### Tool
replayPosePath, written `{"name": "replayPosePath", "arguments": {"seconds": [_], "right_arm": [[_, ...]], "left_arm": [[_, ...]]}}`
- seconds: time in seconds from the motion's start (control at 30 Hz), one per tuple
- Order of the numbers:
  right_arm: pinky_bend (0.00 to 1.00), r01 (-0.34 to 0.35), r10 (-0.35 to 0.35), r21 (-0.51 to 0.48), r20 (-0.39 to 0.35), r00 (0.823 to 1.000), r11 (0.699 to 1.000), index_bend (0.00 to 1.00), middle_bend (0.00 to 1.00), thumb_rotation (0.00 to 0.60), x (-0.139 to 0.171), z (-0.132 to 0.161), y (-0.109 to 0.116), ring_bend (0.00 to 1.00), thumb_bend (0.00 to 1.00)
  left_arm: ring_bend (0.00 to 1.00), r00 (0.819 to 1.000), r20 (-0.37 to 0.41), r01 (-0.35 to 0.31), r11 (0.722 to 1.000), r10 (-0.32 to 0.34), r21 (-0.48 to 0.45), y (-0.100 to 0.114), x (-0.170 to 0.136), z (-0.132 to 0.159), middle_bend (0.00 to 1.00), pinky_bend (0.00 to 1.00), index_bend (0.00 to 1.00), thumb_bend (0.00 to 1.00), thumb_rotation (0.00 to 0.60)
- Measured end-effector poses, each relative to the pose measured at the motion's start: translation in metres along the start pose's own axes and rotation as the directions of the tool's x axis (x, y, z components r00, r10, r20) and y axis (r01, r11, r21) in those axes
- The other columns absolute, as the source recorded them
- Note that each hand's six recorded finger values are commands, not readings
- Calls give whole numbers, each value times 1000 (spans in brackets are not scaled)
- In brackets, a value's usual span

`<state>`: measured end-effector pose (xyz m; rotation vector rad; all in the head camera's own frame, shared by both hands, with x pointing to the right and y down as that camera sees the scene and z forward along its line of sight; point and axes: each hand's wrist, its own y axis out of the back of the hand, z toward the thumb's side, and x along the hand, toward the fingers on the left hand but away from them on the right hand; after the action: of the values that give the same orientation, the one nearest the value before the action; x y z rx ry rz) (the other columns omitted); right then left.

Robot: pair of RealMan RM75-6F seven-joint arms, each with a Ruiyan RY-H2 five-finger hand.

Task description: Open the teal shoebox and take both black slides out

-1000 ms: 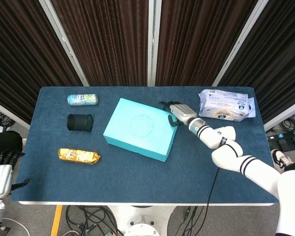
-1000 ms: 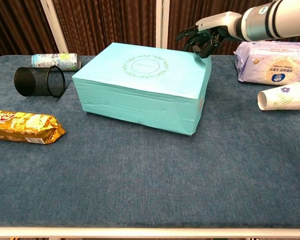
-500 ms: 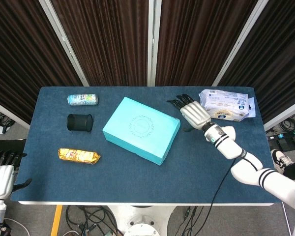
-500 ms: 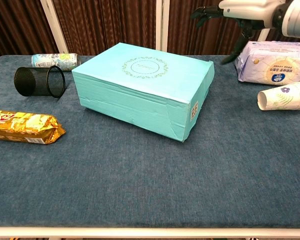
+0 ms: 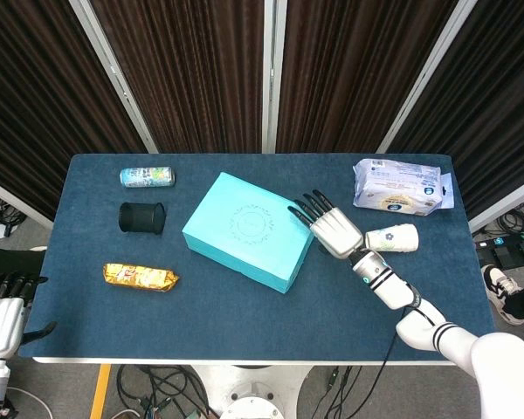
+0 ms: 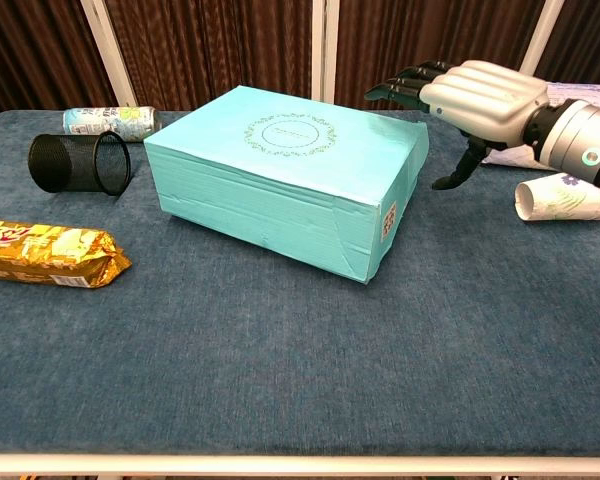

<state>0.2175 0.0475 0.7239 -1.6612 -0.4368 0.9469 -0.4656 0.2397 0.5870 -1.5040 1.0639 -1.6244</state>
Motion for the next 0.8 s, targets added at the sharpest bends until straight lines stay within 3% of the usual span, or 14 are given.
{"name": "replayPosePath", "arguments": {"seconds": [0.43, 0.63, 0.8], "right_arm": [[0, 87, -87, 11, -38, 995, 996, 5, 101, 600, -7, 21, -11, 0, 13], [0, 120, -118, 22, -80, 990, 993, 208, 185, 600, -7, 25, -9, 15, 252], [6, 134, -130, 34, -109, 985, 990, 329, 234, 600, -3, 25, -9, 91, 454]], "left_arm": [[106, 1000, -4, 5, 1000, -5, 0, -3, -2, -4, 184, 99, 251, 0, 600], [106, 1000, -6, 8, 1000, -8, -5, -5, -3, -6, 184, 99, 251, 0, 600], [106, 1000, -9, 15, 1000, -15, -5, -7, -3, -7, 184, 99, 252, 0, 600]]}}
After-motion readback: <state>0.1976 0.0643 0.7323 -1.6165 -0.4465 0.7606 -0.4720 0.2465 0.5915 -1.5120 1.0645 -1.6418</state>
